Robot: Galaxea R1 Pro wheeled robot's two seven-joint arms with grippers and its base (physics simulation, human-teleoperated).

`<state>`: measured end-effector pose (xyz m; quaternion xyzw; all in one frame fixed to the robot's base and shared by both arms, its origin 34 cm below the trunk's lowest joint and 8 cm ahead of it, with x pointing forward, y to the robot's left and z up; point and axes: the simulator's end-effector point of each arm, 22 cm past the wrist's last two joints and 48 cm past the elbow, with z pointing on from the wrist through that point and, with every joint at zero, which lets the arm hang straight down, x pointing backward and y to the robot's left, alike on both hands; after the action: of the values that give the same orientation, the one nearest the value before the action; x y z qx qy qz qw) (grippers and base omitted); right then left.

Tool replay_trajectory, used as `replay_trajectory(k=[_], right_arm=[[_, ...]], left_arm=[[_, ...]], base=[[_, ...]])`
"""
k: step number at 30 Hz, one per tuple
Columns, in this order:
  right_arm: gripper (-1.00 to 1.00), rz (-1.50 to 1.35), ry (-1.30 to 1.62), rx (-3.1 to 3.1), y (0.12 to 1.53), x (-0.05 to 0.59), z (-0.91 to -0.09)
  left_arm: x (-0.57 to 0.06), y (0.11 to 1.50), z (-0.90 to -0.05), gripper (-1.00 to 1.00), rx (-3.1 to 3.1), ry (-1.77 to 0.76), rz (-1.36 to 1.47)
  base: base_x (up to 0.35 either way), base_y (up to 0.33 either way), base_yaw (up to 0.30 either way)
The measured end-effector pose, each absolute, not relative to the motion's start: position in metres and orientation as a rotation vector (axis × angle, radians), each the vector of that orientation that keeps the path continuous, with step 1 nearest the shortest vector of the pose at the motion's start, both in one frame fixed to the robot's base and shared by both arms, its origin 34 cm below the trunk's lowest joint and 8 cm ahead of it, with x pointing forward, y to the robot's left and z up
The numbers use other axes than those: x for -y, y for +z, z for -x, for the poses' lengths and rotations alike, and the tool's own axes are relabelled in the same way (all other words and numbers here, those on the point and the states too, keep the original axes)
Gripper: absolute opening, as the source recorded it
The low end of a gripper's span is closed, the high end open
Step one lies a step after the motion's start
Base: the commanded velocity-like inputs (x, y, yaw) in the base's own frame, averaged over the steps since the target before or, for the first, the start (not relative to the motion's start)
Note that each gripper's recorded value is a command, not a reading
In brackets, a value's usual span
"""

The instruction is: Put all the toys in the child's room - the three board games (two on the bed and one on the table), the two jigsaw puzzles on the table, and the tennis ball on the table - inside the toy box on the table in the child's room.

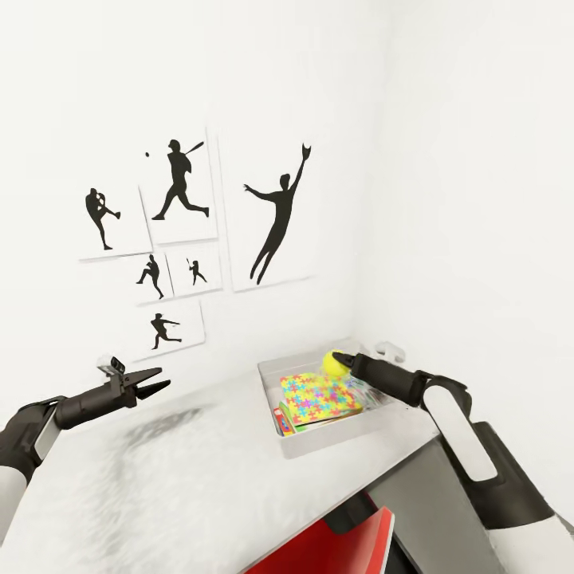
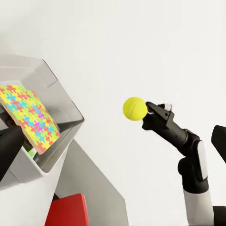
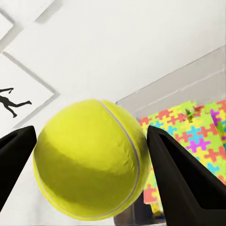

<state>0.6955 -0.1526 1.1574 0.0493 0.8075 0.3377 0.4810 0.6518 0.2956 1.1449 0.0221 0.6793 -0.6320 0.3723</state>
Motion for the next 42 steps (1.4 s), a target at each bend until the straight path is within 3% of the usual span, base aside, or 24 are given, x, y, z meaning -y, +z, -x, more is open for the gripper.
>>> replay_trajectory(k=[9,18,24,42], right_arm=[[-1.0,-0.339,0.631,-2.125,1.173,0.182,-0.782],[-1.0,-0.519,0.439,-2.389,1.099,0.205,-0.797],[-1.0,-0.537,0.287,-2.45,1.081,0.223,-0.793],[-1.0,-0.495,0.186,-2.407,1.084,0.23,-0.802]], left_arm=[[-0.295,1.145,-0.652,1.0,-1.74,-1.621,-0.057],[-0.296,1.145,-0.652,1.0,-1.74,-1.621,-0.057],[-0.295,1.145,-0.652,1.0,-1.74,-1.621,-0.057],[-0.295,1.143,-0.653,1.0,-1.742,-1.628,-0.051]], base=[[0.0,0.0,0.0],[0.0,0.0,0.0],[0.0,0.0,0.0],[0.0,0.0,0.0]])
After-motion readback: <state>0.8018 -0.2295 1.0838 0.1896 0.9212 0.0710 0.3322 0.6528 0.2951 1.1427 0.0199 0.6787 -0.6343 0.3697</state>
